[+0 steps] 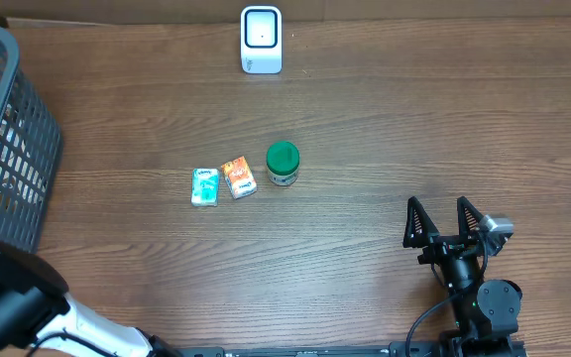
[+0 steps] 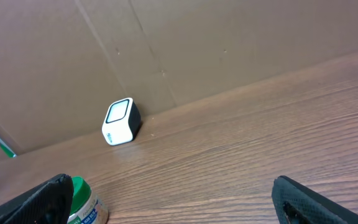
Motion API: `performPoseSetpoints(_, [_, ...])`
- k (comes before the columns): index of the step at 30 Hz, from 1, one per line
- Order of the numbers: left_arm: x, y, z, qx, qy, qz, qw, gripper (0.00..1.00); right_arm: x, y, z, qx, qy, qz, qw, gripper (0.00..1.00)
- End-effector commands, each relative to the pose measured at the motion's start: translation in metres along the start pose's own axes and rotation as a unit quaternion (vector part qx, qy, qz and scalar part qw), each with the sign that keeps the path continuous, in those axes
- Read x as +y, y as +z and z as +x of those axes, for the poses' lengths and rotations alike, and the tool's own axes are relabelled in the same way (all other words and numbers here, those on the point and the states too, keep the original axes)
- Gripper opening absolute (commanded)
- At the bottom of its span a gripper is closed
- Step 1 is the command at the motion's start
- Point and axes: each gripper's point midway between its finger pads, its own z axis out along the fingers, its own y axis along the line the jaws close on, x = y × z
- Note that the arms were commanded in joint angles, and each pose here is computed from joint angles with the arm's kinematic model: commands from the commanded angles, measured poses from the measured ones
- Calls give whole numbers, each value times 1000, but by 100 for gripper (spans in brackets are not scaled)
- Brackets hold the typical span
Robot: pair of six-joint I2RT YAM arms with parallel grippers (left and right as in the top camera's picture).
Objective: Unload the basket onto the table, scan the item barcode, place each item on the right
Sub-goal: 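Reach the left gripper into the basket and grasp the brown snack bag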
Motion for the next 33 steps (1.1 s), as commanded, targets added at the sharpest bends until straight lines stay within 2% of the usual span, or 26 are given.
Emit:
performPoseSetpoints(1, [-6, 39, 15, 42, 39, 13, 998, 99, -1, 0, 1, -3, 0, 2, 1000, 100])
performPoseSetpoints(11, [-11, 113, 38, 97, 82, 14, 992, 98, -1, 0, 1, -3, 0, 2, 1000, 100])
performPoseSetpoints(24, [-19, 158, 47, 105, 88, 17, 990, 96, -1, 0, 1, -3, 0, 2, 1000, 100])
performPoseSetpoints(30, [-17, 178, 79, 155, 89, 16, 984, 80, -1, 0, 1, -3, 0, 2, 1000, 100])
performPoseSetpoints(33, [-16, 182, 92, 176, 86, 14, 981, 61, -1, 0, 1, -3, 0, 2, 1000, 100])
